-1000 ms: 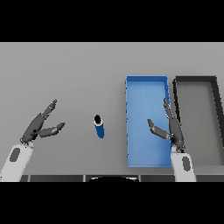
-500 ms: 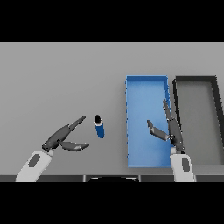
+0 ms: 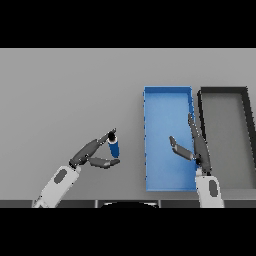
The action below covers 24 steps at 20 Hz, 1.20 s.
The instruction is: Pick up the blue pipe and place it into the blue bin.
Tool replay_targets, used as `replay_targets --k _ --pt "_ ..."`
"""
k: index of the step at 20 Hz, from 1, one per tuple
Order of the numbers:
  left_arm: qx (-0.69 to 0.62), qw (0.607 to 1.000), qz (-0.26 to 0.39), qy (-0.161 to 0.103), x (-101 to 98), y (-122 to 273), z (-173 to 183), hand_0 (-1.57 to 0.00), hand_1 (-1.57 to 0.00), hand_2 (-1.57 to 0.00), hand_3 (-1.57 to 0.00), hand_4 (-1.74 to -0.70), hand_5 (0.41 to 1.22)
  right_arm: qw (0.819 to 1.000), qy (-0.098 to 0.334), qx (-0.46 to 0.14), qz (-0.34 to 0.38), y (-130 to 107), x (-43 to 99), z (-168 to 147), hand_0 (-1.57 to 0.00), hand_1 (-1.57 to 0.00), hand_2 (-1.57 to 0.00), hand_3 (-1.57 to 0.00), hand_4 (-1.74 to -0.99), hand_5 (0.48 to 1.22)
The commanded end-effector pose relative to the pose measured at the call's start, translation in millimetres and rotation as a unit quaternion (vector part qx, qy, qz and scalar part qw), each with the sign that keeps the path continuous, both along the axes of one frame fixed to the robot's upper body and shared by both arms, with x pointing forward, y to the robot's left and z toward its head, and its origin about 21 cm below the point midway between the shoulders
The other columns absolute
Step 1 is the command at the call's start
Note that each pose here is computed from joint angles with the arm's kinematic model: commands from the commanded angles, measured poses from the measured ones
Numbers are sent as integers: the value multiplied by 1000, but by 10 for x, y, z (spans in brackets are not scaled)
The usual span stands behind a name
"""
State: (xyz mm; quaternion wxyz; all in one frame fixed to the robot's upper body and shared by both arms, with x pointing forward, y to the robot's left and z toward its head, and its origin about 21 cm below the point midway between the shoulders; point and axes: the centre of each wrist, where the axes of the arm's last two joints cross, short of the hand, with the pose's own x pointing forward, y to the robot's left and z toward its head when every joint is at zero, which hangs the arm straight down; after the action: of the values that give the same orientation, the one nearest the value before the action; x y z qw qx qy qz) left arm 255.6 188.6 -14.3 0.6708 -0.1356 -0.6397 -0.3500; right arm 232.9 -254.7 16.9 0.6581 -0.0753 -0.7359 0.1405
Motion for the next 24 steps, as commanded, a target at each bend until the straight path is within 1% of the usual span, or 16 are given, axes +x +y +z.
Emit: replay_targets --k 1,4,5,6,9,10,11,12,13,14,15,16,18,19,21,24 --pt "1 1000 -2 -1 40 -43 -35 1 1 1 1 -1120 456 1000 -3 -2 3 -9 -28 -13 1 1 1 1 -1211 634" --pt "26 1000 -1 -11 81 -140 -66 1 1 1 1 -1062 425 1000 -3 1 7 -29 -51 -18 1 1 1 1 -1222 642" --pt "30 1000 -1 -8 82 -192 -106 1 1 1 1 -1051 418 1000 -3 0 7 -31 -49 -11 1 1 1 1 -1221 645" --pt "17 1000 -3 -2 99 -246 -123 1 1 1 1 -1062 420 1000 -2 -4 1 -44 -67 -30 1 1 1 1 -1214 645" --pt "-8 1000 -11 -2 128 -343 -152 1 1 1 1 -1107 463 1000 -2 -6 -1 -60 -82 -49 1 1 1 1 -1207 650" --pt "-27 1000 -8 1 105 -361 -168 1 0 -54 -40 -1140 502 1000 -3 -5 -1 -70 -67 -53 1 1 1 1 -1210 653" --pt "-44 999 -4 4 120 -386 -173 1 -41 -151 -121 -1186 550 1000 -9 -6 3 -70 -92 -55 1 1 1 1 -1213 655" --pt "-60 998 1 10 110 -424 -186 -10 -156 -308 -276 -1243 613 1000 -6 -2 0 -91 -85 -53 1 1 1 1 -1217 655" --pt "-79 997 5 17 73 -435 -211 -125 -319 -485 -535 -1281 735 1000 -4 -3 -3 -89 -74 -60 1 1 1 1 -1220 656" --pt "-86 996 6 19 70 -455 -214 -359 -547 -689 -742 -1369 832 1000 -2 1 -1 -53 -61 -82 1 1 1 1 -1220 656" --pt "-86 996 11 21 79 -495 -200 -602 -752 -865 -908 -1439 910 1000 -6 -3 0 -23 -53 -70 1 1 1 1 -1219 657" --pt "-88 996 6 22 63 -517 -194 -796 -915 -1006 -1030 -1497 972 1000 -6 2 3 -37 -49 -58 1 1 1 1 -1224 658" --pt "-96 995 -4 10 19 -527 -213 -1075 -1151 -1210 -1194 -1580 1062 1000 1 5 1 -36 -24 -58 1 1 1 1 -1233 660" --pt "-91 996 -5 4 25 -531 -216 -1174 -1235 -1282 -1270 -1553 1094 1000 1 5 2 -47 -29 -50 1 1 1 1 -1228 656" --pt "-88 996 -6 -5 18 -582 -185 -1317 -1356 -1386 -1378 -1513 1139 1000 2 6 4 -35 -2 -46 1 1 1 1 -1222 646" --pt "-109 993 -8 -37 7 -606 -111 -1441 -1461 -1476 -1472 -1484 1179 1000 0 6 3 -10 -5 -46 1 1 1 1 -1217 631"
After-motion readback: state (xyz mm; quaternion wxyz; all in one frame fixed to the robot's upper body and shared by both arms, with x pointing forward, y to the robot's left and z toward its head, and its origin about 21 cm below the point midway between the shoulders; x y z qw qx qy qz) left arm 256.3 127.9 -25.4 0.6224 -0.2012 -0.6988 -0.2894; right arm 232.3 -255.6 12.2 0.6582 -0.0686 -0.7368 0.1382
